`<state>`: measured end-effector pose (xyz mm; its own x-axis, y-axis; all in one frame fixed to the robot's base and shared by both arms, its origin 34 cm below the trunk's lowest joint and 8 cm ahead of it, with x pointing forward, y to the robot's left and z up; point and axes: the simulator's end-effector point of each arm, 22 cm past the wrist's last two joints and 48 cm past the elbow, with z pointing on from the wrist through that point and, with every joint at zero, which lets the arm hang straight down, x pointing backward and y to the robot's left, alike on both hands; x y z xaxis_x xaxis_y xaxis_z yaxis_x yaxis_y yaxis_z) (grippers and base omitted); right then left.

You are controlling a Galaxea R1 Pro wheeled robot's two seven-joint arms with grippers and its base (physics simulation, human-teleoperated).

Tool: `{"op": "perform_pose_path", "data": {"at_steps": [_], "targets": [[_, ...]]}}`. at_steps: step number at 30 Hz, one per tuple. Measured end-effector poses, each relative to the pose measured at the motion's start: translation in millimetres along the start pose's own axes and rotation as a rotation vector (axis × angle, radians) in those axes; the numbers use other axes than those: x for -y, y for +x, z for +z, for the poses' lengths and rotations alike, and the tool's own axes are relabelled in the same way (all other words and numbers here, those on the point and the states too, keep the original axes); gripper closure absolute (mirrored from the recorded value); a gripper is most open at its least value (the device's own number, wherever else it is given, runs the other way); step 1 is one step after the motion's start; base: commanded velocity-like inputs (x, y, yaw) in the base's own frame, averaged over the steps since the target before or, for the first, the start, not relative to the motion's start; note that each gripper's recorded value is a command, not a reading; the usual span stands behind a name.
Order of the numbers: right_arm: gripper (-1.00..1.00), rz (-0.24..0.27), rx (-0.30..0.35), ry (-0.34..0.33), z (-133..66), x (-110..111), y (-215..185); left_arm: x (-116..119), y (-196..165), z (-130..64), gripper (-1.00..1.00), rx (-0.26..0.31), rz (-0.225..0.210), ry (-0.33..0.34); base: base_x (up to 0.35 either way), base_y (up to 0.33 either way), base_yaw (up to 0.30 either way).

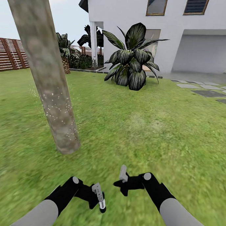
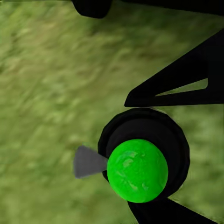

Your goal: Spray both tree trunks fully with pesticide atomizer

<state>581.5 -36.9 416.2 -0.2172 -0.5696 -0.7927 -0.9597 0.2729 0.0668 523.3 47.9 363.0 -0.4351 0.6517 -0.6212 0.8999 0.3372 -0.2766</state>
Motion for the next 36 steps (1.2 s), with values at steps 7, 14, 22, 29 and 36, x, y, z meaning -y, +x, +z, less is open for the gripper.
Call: {"op": "perform_pose_path", "data": {"at_steps": [7, 14, 22, 29, 36], "targets": [[1.0, -0.004, 0.015, -0.002, 6.1, -2, -15, -1, -24, 1.4, 1.0, 0.023, 0.026, -0.009, 0.0, 0.0, 0.0], [1.0, -0.005, 0.026, -0.009, 10.7, -6, -21, -5, -30, -1.7, 1.0, 0.024, 0.027, -0.023, 0.0, 0.0, 0.0], [1.0, -0.006, 0.027, -0.01, 11.3, -6, -22, -2, -36, 0.8, 1.0, 0.034, 0.028, -0.019, 0.0, 0.0, 0.0], [1.0, -0.007, 0.033, -0.014, 13.9, -8, -26, -2, -37, 1.6, 1.0, 0.035, 0.029, -0.02, 0.0, 0.0, 0.0], [1.0, -0.007, 0.039, -0.019, 16.7, -11, -30, -4, -42, 0.3, 1.0, 0.043, 0.035, -0.027, 0.0, 0.0, 0.0]]}}
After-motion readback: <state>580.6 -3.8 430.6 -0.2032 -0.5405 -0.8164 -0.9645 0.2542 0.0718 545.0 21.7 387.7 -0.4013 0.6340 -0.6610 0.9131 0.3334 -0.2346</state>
